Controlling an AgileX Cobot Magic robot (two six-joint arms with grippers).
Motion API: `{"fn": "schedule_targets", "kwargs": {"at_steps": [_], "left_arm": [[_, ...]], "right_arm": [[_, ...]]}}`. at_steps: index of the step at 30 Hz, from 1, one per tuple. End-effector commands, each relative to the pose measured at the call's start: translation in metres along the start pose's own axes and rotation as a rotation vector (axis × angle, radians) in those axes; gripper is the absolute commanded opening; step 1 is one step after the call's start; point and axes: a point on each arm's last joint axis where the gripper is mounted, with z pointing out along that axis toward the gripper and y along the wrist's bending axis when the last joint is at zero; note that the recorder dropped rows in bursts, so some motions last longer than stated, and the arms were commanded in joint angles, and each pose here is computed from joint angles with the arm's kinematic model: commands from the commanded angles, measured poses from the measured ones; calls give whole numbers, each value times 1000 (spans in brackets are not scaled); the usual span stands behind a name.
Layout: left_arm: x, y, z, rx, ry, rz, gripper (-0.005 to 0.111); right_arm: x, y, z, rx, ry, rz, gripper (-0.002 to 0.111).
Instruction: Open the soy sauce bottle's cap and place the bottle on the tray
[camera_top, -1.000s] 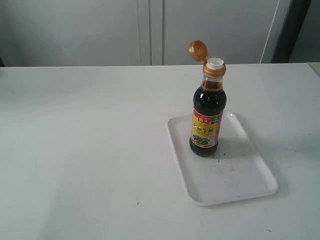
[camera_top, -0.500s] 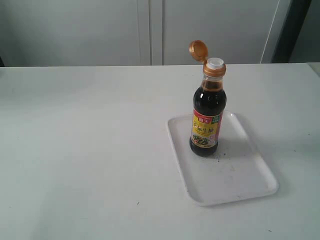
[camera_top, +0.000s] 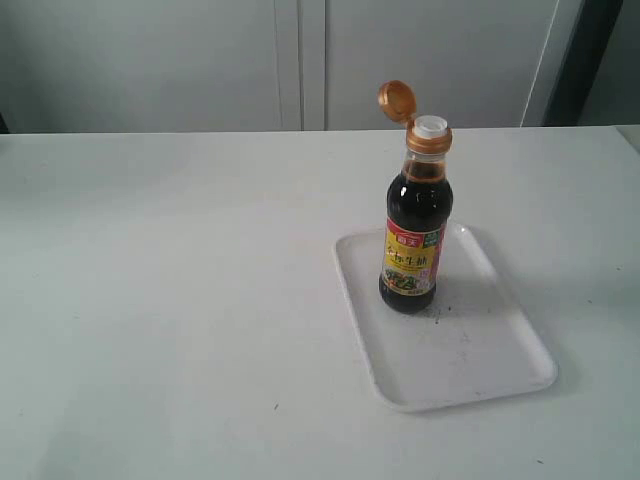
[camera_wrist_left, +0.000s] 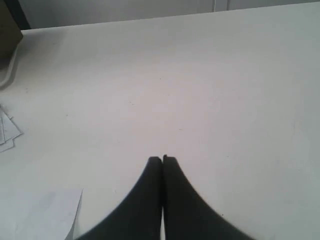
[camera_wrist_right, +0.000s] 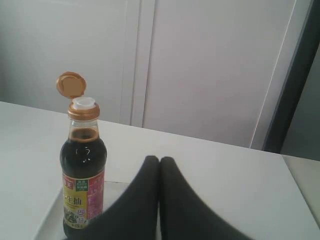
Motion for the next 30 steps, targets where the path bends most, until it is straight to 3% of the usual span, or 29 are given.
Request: {"fn": "schedule_targets", "kwargs": {"at_steps": [1, 11, 16, 30], "left_arm": [[9, 1, 1, -37, -8, -32, 1], [17, 1, 5, -60, 18, -58, 1], [40, 1, 16, -62, 52, -62, 1], [38, 1, 16, -60, 33, -49, 1]], "right_arm": [[1, 0, -1, -1, -7, 9, 0], [1, 0, -1, -1, -7, 9, 0], [1, 0, -1, -1, -7, 9, 0], [1, 0, -1, -1, -7, 10, 0]]}}
